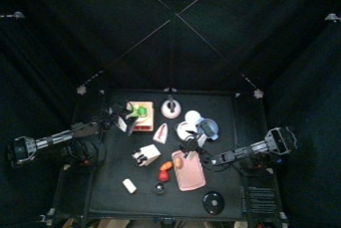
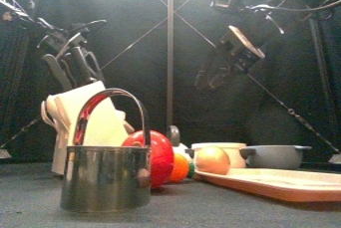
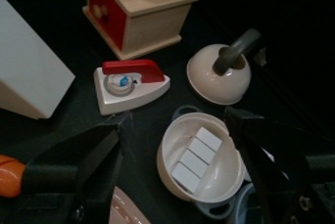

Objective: Move plate to the right

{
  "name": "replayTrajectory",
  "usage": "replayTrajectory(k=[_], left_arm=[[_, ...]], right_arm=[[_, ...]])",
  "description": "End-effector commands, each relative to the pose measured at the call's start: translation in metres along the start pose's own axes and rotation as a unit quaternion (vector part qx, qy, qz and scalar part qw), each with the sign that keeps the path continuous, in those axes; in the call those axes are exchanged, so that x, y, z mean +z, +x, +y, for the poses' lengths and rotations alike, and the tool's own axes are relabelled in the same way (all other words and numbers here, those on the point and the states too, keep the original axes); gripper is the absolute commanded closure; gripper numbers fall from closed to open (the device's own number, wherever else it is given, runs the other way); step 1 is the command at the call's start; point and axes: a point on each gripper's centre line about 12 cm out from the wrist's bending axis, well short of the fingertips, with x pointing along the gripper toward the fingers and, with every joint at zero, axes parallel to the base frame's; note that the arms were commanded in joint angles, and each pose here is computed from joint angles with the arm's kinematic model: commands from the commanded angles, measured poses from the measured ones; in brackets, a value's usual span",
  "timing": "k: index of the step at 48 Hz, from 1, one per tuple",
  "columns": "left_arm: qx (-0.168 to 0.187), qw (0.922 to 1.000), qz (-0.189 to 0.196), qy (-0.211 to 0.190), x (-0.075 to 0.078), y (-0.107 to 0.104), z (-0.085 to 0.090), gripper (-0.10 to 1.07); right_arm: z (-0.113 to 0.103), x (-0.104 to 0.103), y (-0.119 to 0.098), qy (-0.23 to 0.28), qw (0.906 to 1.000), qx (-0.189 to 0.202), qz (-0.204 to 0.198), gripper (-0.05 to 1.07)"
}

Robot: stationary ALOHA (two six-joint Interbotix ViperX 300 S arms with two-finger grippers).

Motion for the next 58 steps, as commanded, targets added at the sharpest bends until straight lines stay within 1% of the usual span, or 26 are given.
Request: replayTrajectory(k=[1,7,12,18,20,25,29,40,48,54,58], left_arm=[[-0.038,0.999,-0.025,0.008,0.008,-0.002,-0.014,0.11],[-0.086,0.9951,-0.046,0.015,0.011,-0.005,-0.03,0.11],[-0.125,0.9902,-0.057,0.024,0.007,-0.008,-0.044,0.11],[-0.156,0.9848,-0.063,0.043,0.001,-0.011,-0.053,0.11],[-0.169,0.9821,-0.066,0.052,-0.002,-0.013,-0.057,0.11],[-0.186,0.9779,-0.067,0.068,-0.01,-0.018,-0.061,0.11],[-0.192,0.976,-0.069,0.077,-0.016,-0.022,-0.06,0.11],[-0.209,0.9706,-0.072,0.094,-0.03,-0.029,-0.059,0.11],[-0.211,0.9685,-0.067,0.114,-0.04,-0.031,-0.057,0.11],[-0.211,0.9689,-0.06,0.114,-0.047,-0.031,-0.055,0.11],[-0.212,0.9684,-0.063,0.115,-0.046,-0.032,-0.055,0.11]], right_arm=[[0.001,0.013,-0.006,0.038,0.9993,0.005,0.004,-0.02],[0.011,0.016,-0.014,0.064,0.9975,0.025,0.019,-0.02],[0.023,0.015,-0.017,0.074,0.9953,0.054,0.032,-0.02],[0.036,0.012,-0.017,0.093,0.9894,0.099,0.052,-0.02],[0.042,0.012,-0.017,0.093,0.9868,0.12,0.056,-0.02],[0.053,0.008,-0.014,0.089,0.9829,0.148,0.065,-0.02],[0.061,0.004,-0.012,0.084,0.9801,0.165,0.072,-0.02],[0.081,-0.003,-0.001,0.069,0.9755,0.191,0.084,-0.02],[0.101,-0.009,0.007,0.046,0.9692,0.224,0.093,-0.02],[0.109,-0.005,0.008,0.039,0.9651,0.243,0.091,-0.02],[0.113,0.002,0.007,0.047,0.9626,0.252,0.087,-0.02]])
